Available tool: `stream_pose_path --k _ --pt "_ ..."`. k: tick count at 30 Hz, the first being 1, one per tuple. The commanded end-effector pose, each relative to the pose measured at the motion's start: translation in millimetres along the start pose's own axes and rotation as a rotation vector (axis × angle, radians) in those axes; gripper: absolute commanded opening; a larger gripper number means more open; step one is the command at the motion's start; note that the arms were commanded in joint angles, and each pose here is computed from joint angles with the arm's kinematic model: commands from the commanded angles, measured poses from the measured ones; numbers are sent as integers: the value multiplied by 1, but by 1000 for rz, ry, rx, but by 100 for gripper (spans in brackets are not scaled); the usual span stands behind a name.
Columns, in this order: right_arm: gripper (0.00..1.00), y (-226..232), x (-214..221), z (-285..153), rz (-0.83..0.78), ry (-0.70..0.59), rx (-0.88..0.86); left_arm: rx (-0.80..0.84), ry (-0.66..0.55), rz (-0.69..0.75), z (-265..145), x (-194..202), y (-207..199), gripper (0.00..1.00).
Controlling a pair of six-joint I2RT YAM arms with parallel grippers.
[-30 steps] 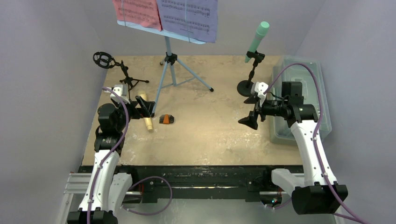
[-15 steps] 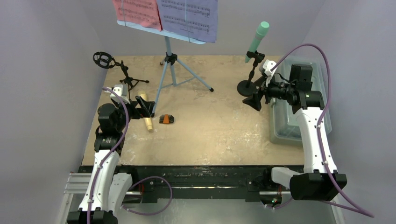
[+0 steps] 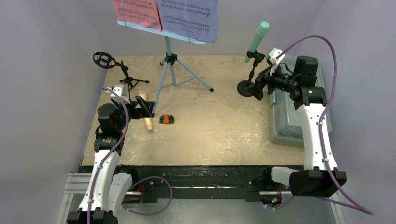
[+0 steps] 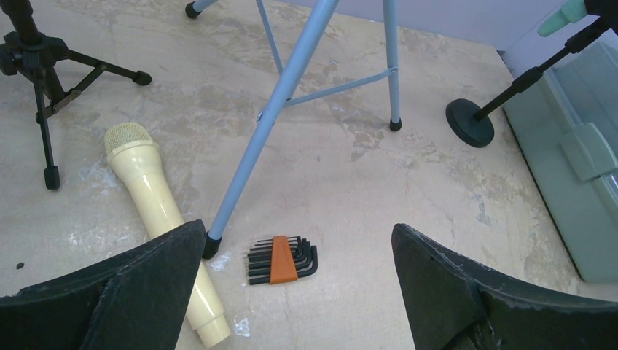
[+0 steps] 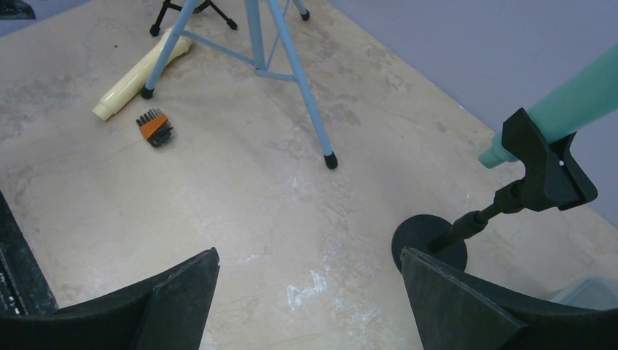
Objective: Pack up the instrument practice props
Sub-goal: Pick up the microphone stand with the microphone from the center of the board.
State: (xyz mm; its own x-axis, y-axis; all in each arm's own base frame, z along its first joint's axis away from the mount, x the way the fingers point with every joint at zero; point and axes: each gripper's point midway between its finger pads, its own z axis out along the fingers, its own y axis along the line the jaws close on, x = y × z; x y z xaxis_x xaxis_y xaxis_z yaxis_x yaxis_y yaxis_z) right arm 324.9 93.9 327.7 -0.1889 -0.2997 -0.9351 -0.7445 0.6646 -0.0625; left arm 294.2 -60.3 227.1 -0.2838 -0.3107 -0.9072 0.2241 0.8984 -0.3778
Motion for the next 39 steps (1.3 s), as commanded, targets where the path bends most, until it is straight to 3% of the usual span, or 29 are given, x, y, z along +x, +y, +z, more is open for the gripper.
stream_pose_path --k 1,29,39 --pt "99 -17 -27 -4 1 -59 71 42 -39 11 -1 -14 -11 100" --pt "99 -53 -62 1 17 -120 151 51 -32 7 0 -13 -12 100" --pt "99 -110 -44 14 12 -36 336 52 -31 8 0 -12 -12 100"
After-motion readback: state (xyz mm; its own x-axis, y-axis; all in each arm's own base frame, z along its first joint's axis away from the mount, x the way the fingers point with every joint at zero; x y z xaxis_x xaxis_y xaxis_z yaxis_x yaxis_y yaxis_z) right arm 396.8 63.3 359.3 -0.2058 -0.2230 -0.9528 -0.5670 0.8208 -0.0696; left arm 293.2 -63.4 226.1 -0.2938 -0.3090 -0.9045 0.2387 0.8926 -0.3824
